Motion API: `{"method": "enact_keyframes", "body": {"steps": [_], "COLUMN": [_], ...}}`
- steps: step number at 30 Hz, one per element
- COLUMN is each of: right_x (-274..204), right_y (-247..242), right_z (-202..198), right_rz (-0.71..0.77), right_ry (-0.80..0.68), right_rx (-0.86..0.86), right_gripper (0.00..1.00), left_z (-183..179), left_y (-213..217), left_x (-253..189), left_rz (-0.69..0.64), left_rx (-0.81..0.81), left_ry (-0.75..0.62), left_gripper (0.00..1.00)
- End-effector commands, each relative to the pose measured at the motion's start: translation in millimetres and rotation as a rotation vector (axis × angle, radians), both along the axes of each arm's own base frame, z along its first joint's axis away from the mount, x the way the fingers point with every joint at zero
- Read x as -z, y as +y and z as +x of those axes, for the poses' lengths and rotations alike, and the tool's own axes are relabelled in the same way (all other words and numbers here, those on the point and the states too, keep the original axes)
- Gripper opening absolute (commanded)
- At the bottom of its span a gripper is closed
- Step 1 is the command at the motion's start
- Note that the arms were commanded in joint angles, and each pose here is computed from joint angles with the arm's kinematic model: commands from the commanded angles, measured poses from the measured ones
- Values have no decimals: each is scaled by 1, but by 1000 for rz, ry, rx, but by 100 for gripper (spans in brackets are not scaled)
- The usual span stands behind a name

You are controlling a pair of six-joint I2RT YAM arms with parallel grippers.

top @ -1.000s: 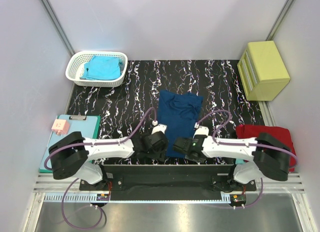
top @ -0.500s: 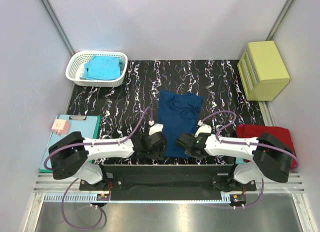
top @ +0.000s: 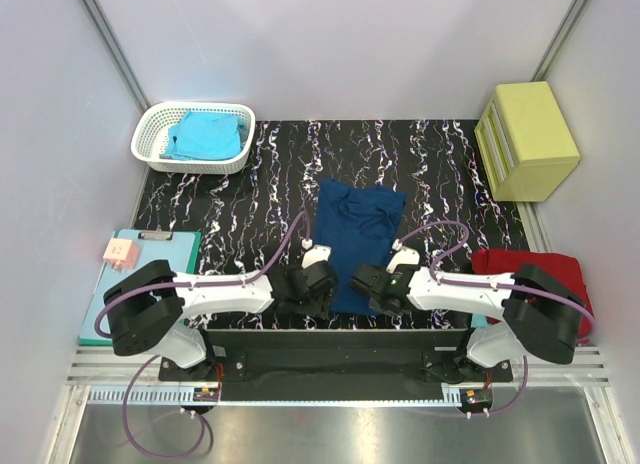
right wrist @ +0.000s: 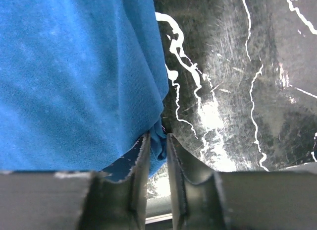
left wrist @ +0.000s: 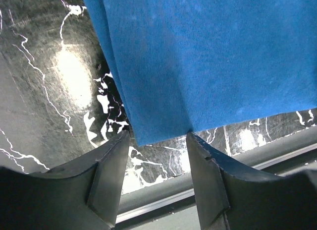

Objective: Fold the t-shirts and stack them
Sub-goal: Grab one side of the 2/3 rectangular tshirt with both arms

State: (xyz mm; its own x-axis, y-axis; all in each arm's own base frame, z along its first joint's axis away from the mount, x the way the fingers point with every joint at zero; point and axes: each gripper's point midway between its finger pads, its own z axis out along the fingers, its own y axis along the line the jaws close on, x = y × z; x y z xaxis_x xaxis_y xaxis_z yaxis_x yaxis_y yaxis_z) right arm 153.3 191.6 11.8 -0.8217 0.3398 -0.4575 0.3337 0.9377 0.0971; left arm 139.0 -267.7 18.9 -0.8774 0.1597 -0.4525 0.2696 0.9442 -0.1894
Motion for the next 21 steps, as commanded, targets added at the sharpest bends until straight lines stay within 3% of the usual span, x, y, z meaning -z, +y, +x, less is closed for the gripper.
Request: {"method": "enact_keyframes", "body": {"steps": [1, 11, 21], "right_x": [19, 11, 2], "right_y": [-17, -28, -38], "right_z": [-30, -36, -43], "right_rz": [-29, -68, -71], "right_ry": [139, 157, 153], "right_rx": [27, 36, 45], "right_gripper": [22, 0, 0], "left_z": [17, 23, 23], "left_y": [-9, -15, -9], "left_x": [-5, -8, -16], "left_rz": [-9, -6, 9], "left_rx": [-16, -6, -14], "left_ry": [-38, -39, -42], "left_gripper": [55, 53, 56]}}
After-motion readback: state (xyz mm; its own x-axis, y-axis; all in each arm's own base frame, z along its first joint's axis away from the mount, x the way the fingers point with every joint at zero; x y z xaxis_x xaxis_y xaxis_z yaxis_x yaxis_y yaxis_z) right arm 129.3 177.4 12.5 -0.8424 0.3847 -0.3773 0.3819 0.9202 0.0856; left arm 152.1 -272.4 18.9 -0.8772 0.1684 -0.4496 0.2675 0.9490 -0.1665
